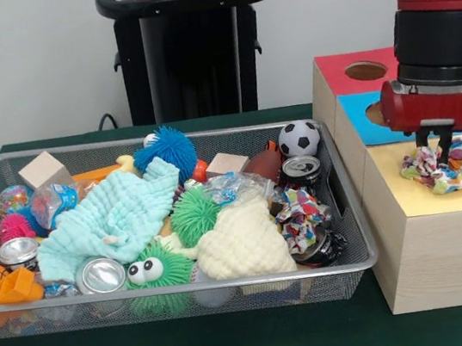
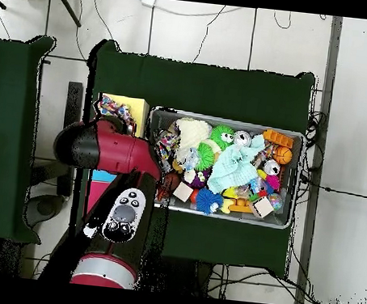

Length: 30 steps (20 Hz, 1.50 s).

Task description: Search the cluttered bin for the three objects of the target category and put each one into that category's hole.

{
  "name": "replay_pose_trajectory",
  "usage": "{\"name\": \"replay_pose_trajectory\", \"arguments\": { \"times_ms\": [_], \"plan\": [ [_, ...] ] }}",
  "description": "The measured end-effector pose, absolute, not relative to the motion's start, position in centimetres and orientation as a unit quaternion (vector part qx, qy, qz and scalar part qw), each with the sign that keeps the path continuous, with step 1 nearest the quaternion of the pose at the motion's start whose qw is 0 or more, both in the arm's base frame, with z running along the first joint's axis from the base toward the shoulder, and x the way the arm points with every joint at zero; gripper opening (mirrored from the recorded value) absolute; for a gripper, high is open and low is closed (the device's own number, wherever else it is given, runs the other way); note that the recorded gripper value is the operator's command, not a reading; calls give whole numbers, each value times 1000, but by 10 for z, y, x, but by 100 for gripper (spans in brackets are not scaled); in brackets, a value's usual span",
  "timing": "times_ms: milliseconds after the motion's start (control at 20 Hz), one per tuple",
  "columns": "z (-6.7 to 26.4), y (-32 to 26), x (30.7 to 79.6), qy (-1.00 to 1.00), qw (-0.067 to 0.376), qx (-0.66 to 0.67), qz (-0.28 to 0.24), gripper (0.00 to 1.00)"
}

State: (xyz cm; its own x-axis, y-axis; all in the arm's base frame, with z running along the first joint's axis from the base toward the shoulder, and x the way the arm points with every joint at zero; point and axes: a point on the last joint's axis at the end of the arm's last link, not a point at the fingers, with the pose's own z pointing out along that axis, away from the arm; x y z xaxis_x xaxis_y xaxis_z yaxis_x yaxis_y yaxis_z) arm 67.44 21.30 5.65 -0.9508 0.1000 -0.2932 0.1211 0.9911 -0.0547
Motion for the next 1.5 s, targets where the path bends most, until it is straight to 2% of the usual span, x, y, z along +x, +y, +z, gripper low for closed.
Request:
{"name": "replay_pose_trajectory", "arguments": {
  "times_ms": [450, 500, 700, 1500],
  "plan": [
    [31, 221, 674, 984, 161, 64, -36, 0],
    [23, 226, 674, 984, 161, 64, -35, 100],
    [23, 227, 681, 982, 173, 70, -36, 100],
    [21, 226, 681, 981, 174, 80, -39, 100]
  ]
}}
